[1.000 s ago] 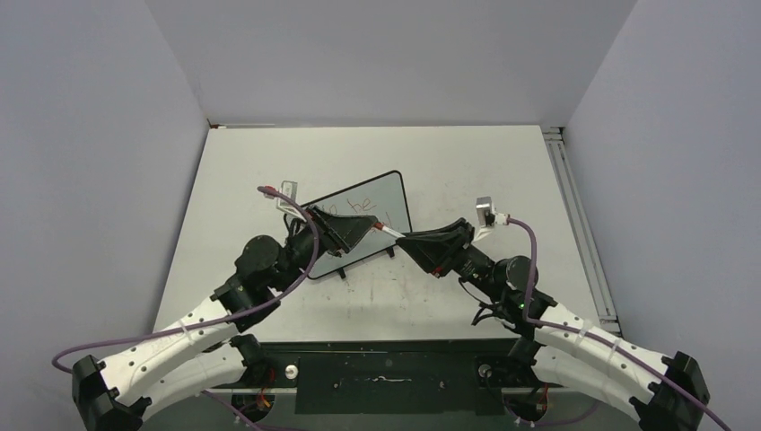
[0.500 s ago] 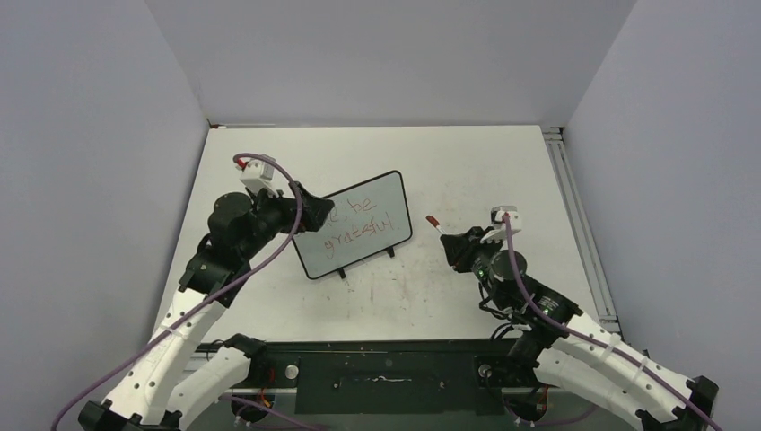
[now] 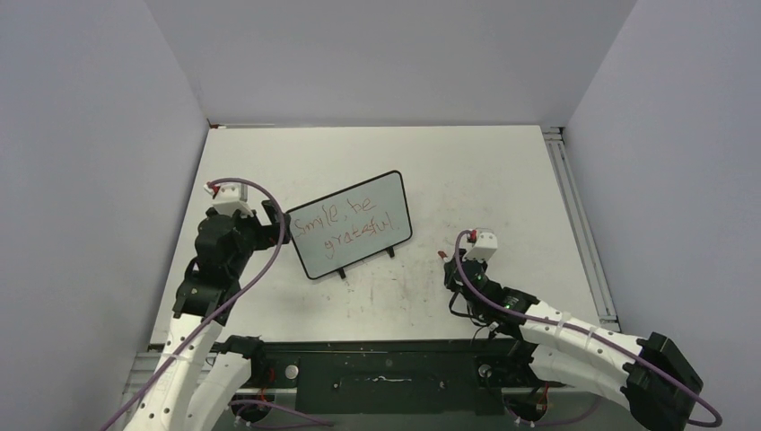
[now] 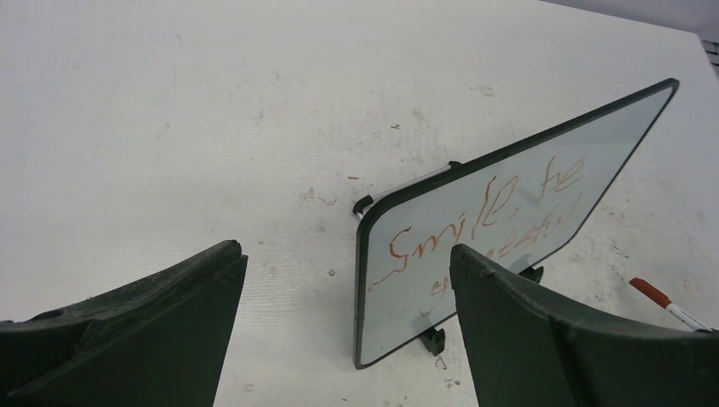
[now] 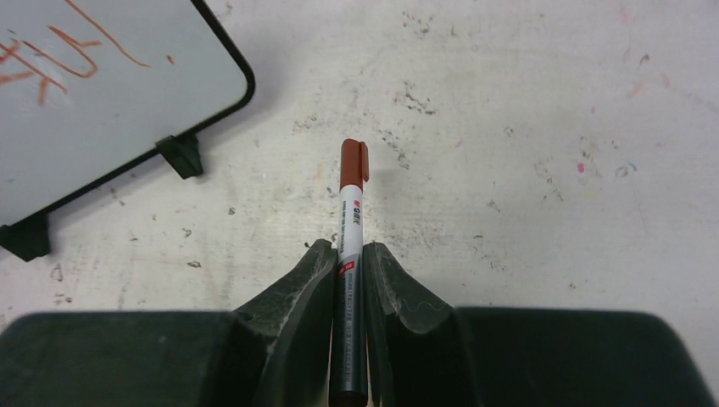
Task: Write a sentence on the whiteboard
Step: Place the whiteboard marker at the center of the board, then reset both arms
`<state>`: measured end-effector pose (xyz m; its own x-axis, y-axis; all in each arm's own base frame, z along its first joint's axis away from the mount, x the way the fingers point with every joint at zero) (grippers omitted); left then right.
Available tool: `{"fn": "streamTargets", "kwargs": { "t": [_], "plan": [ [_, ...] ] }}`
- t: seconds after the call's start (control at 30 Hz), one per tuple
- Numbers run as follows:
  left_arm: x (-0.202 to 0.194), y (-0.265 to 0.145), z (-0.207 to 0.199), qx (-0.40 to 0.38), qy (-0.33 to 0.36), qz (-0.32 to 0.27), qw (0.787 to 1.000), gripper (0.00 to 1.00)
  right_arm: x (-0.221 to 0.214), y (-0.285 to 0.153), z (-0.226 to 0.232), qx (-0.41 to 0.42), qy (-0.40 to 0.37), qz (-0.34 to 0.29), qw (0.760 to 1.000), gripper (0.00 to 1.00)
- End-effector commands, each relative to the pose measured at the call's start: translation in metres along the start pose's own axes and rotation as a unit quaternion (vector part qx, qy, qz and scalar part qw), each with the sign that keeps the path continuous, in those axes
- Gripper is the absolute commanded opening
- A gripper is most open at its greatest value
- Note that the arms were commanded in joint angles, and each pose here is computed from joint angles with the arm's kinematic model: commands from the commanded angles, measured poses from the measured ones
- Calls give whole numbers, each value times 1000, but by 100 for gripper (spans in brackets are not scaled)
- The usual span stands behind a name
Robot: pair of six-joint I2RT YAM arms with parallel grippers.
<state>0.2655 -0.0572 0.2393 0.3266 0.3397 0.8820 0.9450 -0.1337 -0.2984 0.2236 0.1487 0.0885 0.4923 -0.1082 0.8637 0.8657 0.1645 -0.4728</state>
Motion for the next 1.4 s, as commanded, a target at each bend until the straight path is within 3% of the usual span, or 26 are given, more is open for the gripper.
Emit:
{"fn": "streamTargets", "kwargs": {
  "t": [0.0,0.2,0.33,0.63,0.7,0.93,1.17,1.37],
  "plan": [
    [21,-6,16,49,27,-44,997,89,5,10,3,-8,54,-25,998,12],
    [21,-7,21,61,27,-47,997,89,-9,13,-4,-23,59,-5,998,32],
    [23,-9,27,79,25,-54,995,89,-1,8,-3,-26,58,-5,998,59],
    [34,-18,24,71,12,-88,993,96,53,-3,5,3,-13,-24,1000,99],
    [36,-19,26,77,4,-93,993,96,67,-2,2,8,-23,-17,1000,90],
    [50,-29,37,126,-26,-109,986,96,105,-2,-43,-18,-27,-23,999,90],
    [49,-36,36,121,-25,-114,986,96,148,-34,-93,-78,15,-116,990,90],
    [47,-38,33,106,-15,-116,988,96,157,-54,-100,-91,25,-166,982,90]
  ]
}}
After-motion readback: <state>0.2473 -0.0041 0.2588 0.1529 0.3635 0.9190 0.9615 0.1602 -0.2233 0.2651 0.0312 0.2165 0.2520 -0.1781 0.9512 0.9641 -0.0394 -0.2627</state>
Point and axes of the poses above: each gripper's point midway between its finger pads, its own y axis out along the fingers, its own z axis along the line the jaws close on, x = y × z, the point moved 1 cm from there along -y, back along the fingers, and after that the axes turned 5 degrees about -y, right-handed, at the moved point
